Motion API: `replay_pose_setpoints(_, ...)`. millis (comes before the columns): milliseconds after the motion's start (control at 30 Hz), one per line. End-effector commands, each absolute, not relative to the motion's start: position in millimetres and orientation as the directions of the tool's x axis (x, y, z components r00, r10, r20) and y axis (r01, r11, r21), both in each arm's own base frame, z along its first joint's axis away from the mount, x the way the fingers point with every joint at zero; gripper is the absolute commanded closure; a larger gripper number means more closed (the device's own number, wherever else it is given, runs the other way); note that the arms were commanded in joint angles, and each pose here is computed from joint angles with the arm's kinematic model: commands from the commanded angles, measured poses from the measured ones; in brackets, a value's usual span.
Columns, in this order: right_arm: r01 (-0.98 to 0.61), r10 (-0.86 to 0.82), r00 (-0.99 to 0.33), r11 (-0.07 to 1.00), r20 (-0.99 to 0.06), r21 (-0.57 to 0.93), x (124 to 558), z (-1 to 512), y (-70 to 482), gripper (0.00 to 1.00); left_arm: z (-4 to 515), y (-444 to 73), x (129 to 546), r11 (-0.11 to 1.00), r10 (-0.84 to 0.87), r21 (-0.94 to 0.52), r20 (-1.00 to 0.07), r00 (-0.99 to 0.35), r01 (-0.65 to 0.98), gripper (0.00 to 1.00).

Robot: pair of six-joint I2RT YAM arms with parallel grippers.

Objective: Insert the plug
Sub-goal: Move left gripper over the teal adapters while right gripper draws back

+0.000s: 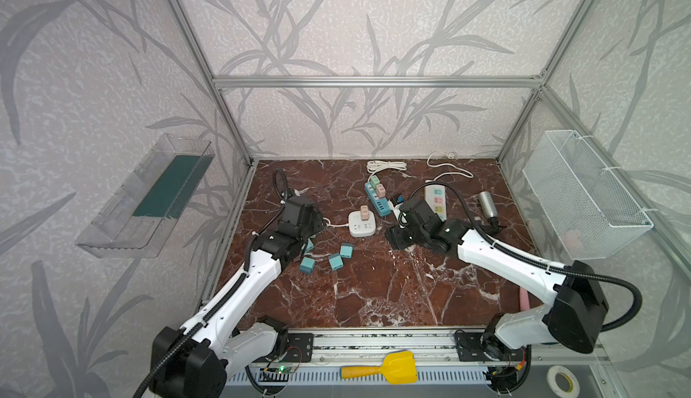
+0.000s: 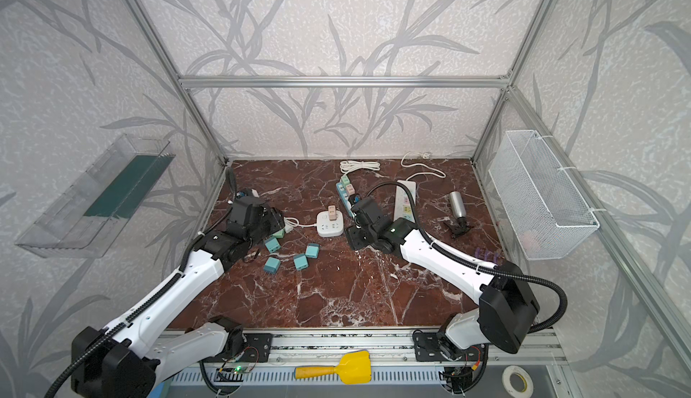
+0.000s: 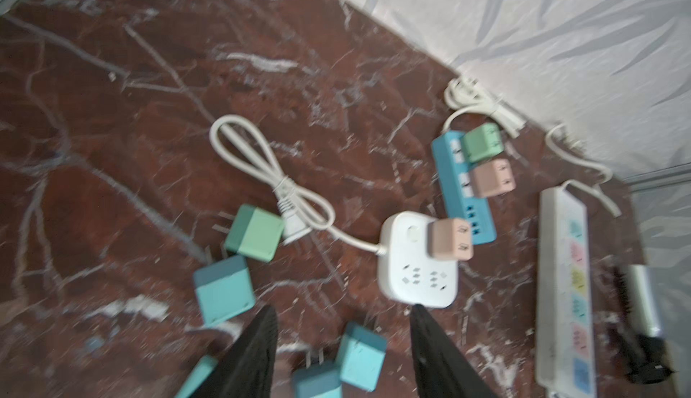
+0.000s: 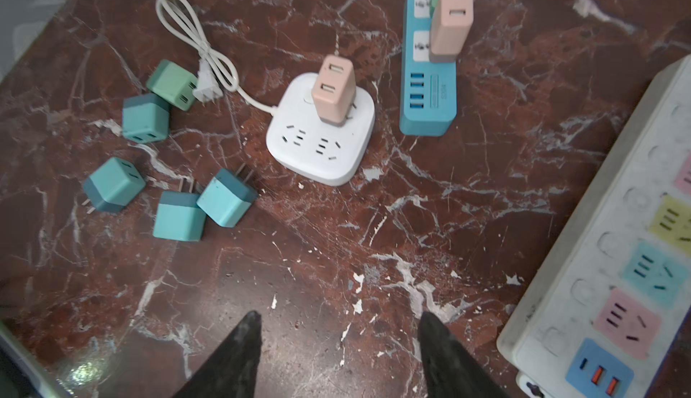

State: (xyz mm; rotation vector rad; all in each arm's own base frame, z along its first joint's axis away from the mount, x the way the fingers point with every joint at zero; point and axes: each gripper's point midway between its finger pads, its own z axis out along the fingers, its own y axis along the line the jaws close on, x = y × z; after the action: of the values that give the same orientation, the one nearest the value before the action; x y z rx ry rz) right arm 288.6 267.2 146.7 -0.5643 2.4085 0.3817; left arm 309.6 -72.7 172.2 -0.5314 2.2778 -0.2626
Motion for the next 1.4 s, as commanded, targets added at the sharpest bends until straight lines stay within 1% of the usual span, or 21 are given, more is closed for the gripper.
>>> replay_pose_setpoints(0,-0.473,-0.251,-0.695,0.866,-0.674,0.165,293,148,272,0.34,135,-41,268,0.905,-0.409,-0.164,-0.592,-0.695,-0.393,0.41)
replay_pose_setpoints(133,-0.505,-0.236,-0.676,0.838,-0.698,0.207,285,137,275,0.33,117,-37,253,0.898,-0.420,-0.139,-0.550,-0.722,-0.417,0.40)
replay_pose_setpoints(200,-0.503,-0.227,-0.665,0.841,-0.712,0.201,284,133,271,0.31,104,-37,248,0.903,-0.409,-0.111,-0.520,-0.750,-0.415,0.38)
replay_pose_setpoints(267,-0.504,-0.227,-0.654,0.842,-0.722,0.192,283,132,268,0.28,91,-42,244,0.917,-0.384,-0.102,-0.484,-0.786,-0.385,0.35)
replay_pose_setpoints(367,-0.485,-0.211,-0.646,0.856,-0.733,0.182,283,128,260,0.21,71,-48,238,0.930,-0.359,-0.087,-0.426,-0.831,-0.357,0.31)
replay_pose_setpoints(500,-0.457,-0.160,-0.661,0.861,-0.733,0.224,283,123,252,0.17,54,-41,232,0.928,-0.349,-0.016,-0.387,-0.854,-0.372,0.29)
replay_pose_setpoints(700,-0.414,-0.113,-0.680,0.874,-0.724,0.253,287,121,238,0.16,40,-55,243,0.949,-0.304,-0.034,-0.347,-0.887,-0.313,0.24)
replay_pose_setpoints(867,-0.408,-0.108,-0.678,0.878,-0.727,0.250,287,121,234,0.15,25,-63,250,0.955,-0.290,-0.026,-0.304,-0.908,-0.296,0.23)
replay_pose_setpoints(1000,-0.406,-0.108,-0.680,0.879,-0.726,0.250,288,121,233,0.15,22,-75,250,0.957,-0.289,-0.061,-0.264,-0.920,-0.283,0.24)
replay_pose_setpoints(1367,-0.405,-0.115,-0.685,0.881,-0.719,0.245,288,119,233,0.15,37,-104,240,0.961,-0.274,-0.118,-0.276,-0.921,-0.251,0.24)
